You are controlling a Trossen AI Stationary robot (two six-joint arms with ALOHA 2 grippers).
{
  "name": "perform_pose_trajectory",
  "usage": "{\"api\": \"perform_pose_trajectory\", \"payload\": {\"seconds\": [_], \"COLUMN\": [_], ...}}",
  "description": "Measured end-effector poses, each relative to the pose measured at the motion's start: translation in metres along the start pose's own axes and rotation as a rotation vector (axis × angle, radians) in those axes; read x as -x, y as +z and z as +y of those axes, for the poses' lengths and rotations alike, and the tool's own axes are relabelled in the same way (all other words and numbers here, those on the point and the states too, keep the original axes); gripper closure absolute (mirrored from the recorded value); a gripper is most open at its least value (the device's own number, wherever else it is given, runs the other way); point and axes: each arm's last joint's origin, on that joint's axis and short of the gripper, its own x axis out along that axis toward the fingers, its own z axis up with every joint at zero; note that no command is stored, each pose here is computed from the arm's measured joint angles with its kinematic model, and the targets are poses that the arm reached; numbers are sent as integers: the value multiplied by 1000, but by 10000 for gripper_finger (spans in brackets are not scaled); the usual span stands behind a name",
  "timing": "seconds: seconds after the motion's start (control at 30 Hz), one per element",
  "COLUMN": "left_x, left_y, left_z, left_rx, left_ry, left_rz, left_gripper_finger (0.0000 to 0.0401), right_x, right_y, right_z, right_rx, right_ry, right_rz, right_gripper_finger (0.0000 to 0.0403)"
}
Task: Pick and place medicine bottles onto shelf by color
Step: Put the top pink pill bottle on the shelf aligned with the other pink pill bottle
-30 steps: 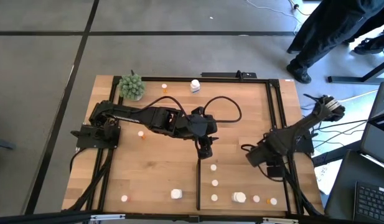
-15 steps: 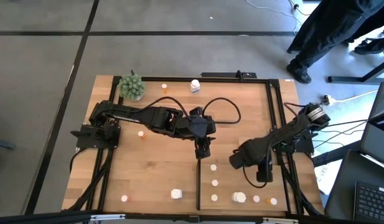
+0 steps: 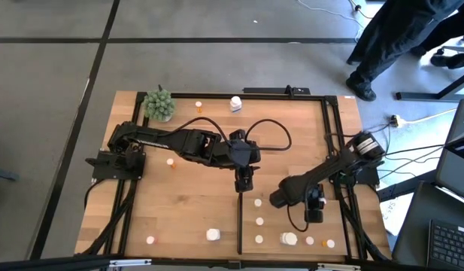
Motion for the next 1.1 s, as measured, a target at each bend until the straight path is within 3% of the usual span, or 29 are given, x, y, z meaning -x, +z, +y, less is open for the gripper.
{"api": "perform_pose_trajectory", "payload": {"seconds": [0.27,0.67,0.9,1.1], "left_x": [0,0,0,0], "left_y": [0,-1,-1,-1], "left_z": [0,0,0,0], "left_rx": [-14,-16,-16,-17], "left_ry": [1,1,1,2], "left_rz": [1,6,6,9], "left_gripper_finger": [259,259,259,259], "right_x": [-4,-5,-4,14], "right_y": [6,9,8,-11], "right_z": [1,1,0,-5], "right_rx": [-14,-6,11,-4], "right_ry": [-14,-18,-19,-111], "right_rz": [34,9,14,-142], "right_gripper_finger": [285,229,230,231]}}
